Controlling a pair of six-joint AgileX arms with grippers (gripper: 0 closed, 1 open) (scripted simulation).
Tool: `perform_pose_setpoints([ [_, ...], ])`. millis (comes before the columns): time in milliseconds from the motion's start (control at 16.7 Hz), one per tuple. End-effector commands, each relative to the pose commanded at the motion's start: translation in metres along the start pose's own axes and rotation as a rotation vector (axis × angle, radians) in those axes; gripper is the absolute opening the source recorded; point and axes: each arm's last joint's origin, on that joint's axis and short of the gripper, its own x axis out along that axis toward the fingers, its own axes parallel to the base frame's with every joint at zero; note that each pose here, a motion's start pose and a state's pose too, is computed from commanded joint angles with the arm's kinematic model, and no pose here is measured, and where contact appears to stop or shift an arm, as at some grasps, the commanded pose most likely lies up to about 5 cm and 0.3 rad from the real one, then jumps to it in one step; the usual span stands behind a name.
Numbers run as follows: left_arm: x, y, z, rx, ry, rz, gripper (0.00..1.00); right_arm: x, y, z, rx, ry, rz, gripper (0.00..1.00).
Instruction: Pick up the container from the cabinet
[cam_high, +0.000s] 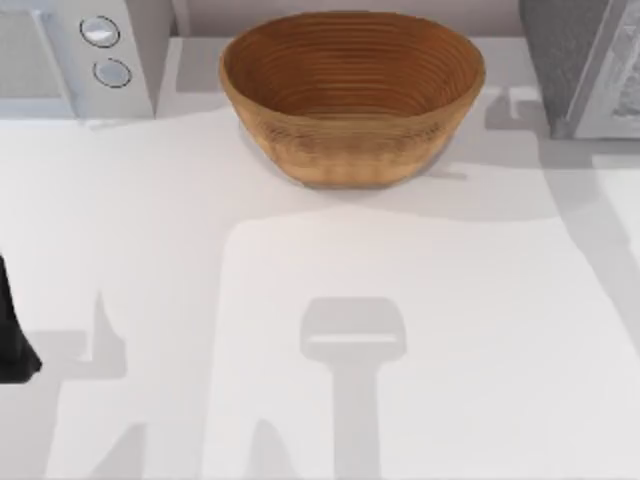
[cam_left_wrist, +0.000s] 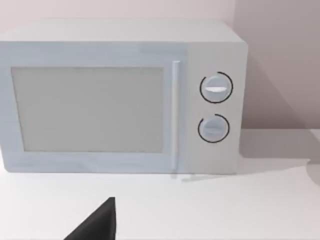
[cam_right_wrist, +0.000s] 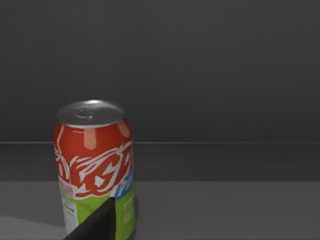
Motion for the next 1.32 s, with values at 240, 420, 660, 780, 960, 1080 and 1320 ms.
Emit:
perform_pose_setpoints([
  [240, 0.0, 0.0, 0.0, 0.0, 0.0, 0.0, 1.0, 0.016, 0.036, -0.013, -0.001, -0.004, -0.004, 1.0],
  [420, 0.0, 0.0, 0.0, 0.0, 0.0, 0.0, 1.0, 0.026, 0.06, -0.025, -0.003, -0.007, -0.004, 1.0],
  [660, 0.0, 0.0, 0.0, 0.0, 0.0, 0.0, 1.0, 0.026, 0.06, -0.025, -0.002, -0.008, -0.005, 1.0],
  [780, 0.0, 0.0, 0.0, 0.0, 0.0, 0.0, 1.0, 0.03, 0.06, -0.025, -0.004, -0.006, -0.004, 1.0],
  [960, 0.0, 0.0, 0.0, 0.0, 0.0, 0.0, 1.0, 0.051, 0.062, -0.024, -0.004, -0.005, -0.004, 1.0],
  [1080, 0.0, 0.0, 0.0, 0.0, 0.0, 0.0, 1.0, 0.068, 0.062, -0.024, -0.004, -0.005, -0.004, 1.0],
  [1320, 0.0, 0.0, 0.0, 0.0, 0.0, 0.0, 1.0, 0.087, 0.061, -0.026, -0.004, -0.005, -0.004, 1.0],
])
